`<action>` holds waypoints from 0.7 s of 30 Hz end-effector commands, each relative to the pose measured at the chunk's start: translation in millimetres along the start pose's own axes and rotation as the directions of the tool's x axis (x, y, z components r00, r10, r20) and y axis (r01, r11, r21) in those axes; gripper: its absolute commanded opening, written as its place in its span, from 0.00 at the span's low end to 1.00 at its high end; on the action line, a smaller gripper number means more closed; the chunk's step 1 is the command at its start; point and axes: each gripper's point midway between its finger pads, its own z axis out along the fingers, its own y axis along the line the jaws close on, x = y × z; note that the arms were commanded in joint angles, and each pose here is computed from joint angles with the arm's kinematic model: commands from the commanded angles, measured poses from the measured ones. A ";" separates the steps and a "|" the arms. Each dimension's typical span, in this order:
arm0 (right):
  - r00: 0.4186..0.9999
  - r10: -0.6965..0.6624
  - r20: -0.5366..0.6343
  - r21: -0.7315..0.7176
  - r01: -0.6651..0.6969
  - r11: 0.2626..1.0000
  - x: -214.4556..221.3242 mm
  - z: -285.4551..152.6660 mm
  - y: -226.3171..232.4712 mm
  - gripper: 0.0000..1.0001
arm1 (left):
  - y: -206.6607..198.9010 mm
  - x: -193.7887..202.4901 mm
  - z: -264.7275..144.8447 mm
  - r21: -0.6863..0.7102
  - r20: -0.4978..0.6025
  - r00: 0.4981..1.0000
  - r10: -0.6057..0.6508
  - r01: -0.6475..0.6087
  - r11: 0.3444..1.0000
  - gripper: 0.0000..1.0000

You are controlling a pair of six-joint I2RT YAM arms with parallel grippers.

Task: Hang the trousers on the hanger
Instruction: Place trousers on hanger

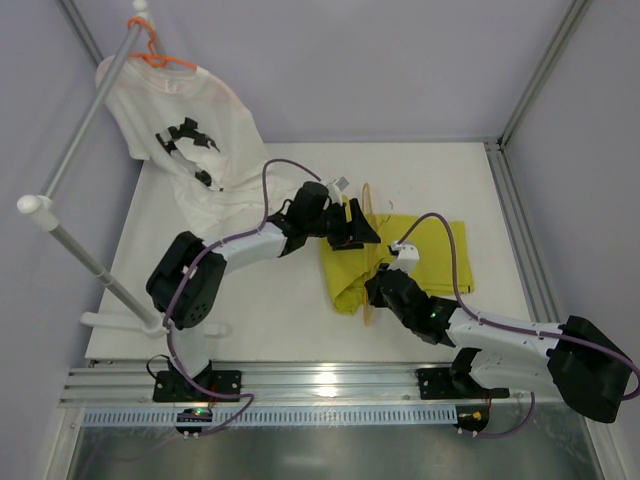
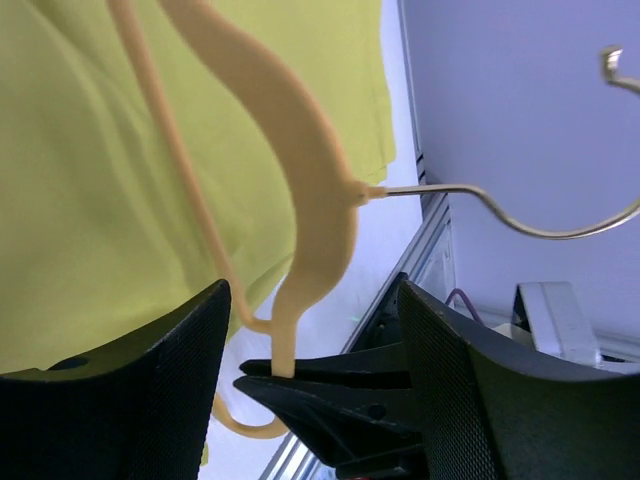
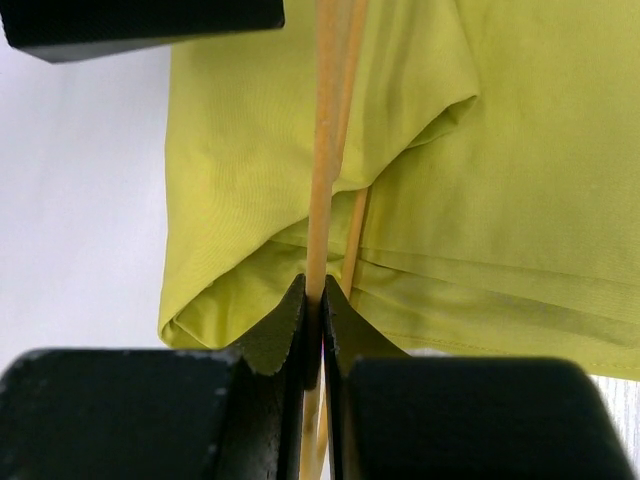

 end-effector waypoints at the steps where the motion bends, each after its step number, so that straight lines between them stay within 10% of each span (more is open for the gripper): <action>1: 1.000 -0.012 0.006 -0.025 0.012 1.000 -6.5 1.0 12.5 0.04 | -26.8 -17.6 3.9 0.086 0.032 0.998 0.061 -0.064 0.994 0.68; 14: 0.999 -0.032 -0.011 -0.034 0.031 0.999 -4.9 5.2 18.9 0.04 | -16.6 -4.8 23.8 0.069 -0.018 1.000 0.019 -0.018 0.997 0.50; 21: 0.999 -0.033 -0.023 -0.038 0.032 0.999 -1.7 2.8 17.5 0.06 | -7.0 -4.4 24.7 0.013 -0.023 1.000 0.012 -0.012 1.000 0.12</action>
